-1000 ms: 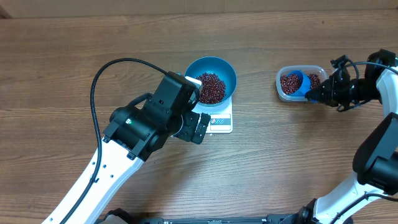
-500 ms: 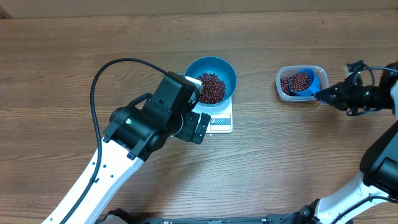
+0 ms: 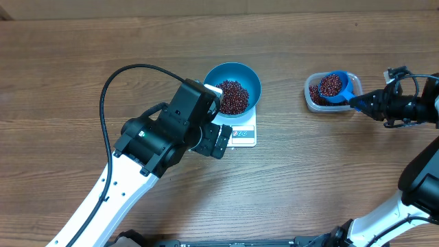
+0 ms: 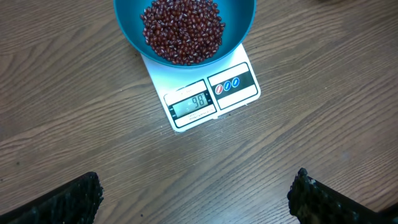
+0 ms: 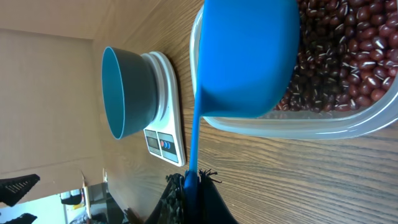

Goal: Scoop item into bowl and weigh 150g on scale

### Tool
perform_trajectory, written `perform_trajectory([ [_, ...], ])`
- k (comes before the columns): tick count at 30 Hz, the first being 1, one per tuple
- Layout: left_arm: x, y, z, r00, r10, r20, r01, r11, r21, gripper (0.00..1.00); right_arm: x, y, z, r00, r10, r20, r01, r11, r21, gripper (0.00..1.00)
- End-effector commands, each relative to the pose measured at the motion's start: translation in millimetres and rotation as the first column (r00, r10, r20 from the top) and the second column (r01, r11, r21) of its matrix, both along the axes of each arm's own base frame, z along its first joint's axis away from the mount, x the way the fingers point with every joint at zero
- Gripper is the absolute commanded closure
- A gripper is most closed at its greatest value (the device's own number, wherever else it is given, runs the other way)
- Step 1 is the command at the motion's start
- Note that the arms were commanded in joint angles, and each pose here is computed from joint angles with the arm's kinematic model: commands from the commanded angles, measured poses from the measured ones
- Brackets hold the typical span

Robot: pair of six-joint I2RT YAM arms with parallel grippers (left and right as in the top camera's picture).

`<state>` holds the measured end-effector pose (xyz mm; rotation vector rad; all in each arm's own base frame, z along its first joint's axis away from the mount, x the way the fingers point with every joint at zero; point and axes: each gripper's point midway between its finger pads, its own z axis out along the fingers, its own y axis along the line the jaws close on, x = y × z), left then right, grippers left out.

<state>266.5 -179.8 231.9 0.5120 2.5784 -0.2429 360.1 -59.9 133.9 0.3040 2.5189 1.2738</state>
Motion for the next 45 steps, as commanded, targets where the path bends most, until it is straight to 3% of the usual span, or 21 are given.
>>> perform_trajectory([
  [1,0.7,1.1,2.2,1.000,0.013,0.001,-0.013,1.000,-0.011,0.00,3.3,4.5,13.9,0.998,-0.004,0.061,0.001,0.999,0.047,0.96],
  [17,0.7,1.1,2.2,1.000,0.013,0.001,-0.013,1.000,-0.011,0.00,7.5,-12.4,40.7,0.984,-0.119,0.132,0.091,0.975,0.200,0.96],
  [29,0.7,1.1,2.2,1.000,0.013,0.001,-0.013,1.000,-0.011,0.00,17.0,1.2,73.1,0.965,-0.159,0.206,0.075,0.928,0.366,0.96],
  [34,0.7,1.1,2.2,1.000,0.013,0.001,-0.013,1.000,-0.011,0.00,21.1,36.7,74.0,0.973,-0.065,0.223,-0.021,0.933,0.360,0.96],
  [38,0.8,1.1,2.2,1.000,0.013,0.001,-0.013,1.000,-0.011,0.00,24.2,91.4,78.1,0.957,0.088,0.277,-0.181,0.926,0.332,0.96],
  [45,0.7,1.1,2.2,1.000,0.013,0.001,-0.013,1.000,-0.011,0.00,27.6,160.7,91.1,0.876,0.297,0.379,-0.397,0.891,0.221,0.96],
])
